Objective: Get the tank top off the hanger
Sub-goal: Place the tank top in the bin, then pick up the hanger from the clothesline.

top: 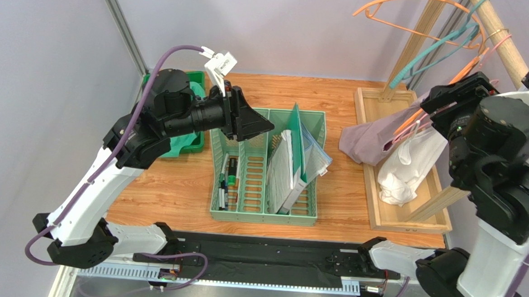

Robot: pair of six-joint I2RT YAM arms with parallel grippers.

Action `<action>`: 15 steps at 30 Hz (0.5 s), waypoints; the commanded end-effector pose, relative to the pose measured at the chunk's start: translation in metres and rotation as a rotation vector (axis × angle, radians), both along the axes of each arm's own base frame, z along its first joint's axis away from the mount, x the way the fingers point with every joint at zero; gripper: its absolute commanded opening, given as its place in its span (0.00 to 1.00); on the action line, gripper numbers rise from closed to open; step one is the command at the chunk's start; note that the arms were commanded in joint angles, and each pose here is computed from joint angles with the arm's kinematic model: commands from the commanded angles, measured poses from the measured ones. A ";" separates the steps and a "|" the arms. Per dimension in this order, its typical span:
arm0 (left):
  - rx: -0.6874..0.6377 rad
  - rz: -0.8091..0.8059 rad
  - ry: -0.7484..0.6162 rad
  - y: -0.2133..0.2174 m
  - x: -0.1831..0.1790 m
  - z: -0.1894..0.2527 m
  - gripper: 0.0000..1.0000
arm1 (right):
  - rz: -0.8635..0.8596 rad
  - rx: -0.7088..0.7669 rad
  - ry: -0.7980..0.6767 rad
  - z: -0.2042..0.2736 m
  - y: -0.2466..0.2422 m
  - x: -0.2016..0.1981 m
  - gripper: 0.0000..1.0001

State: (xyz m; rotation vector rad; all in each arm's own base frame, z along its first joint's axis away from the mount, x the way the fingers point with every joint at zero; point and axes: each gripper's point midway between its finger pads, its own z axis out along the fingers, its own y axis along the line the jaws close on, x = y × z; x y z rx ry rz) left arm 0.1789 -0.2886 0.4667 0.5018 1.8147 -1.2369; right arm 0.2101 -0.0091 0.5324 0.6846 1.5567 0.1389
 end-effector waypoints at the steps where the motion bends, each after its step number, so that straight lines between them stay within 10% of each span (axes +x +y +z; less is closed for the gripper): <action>1: -0.039 -0.097 -0.152 0.020 -0.036 0.034 0.51 | -0.027 -0.170 0.355 -0.071 -0.019 -0.008 0.58; 15: -0.021 -0.146 -0.262 0.051 -0.071 0.025 0.53 | -0.074 -0.082 0.536 -0.118 -0.022 0.006 0.40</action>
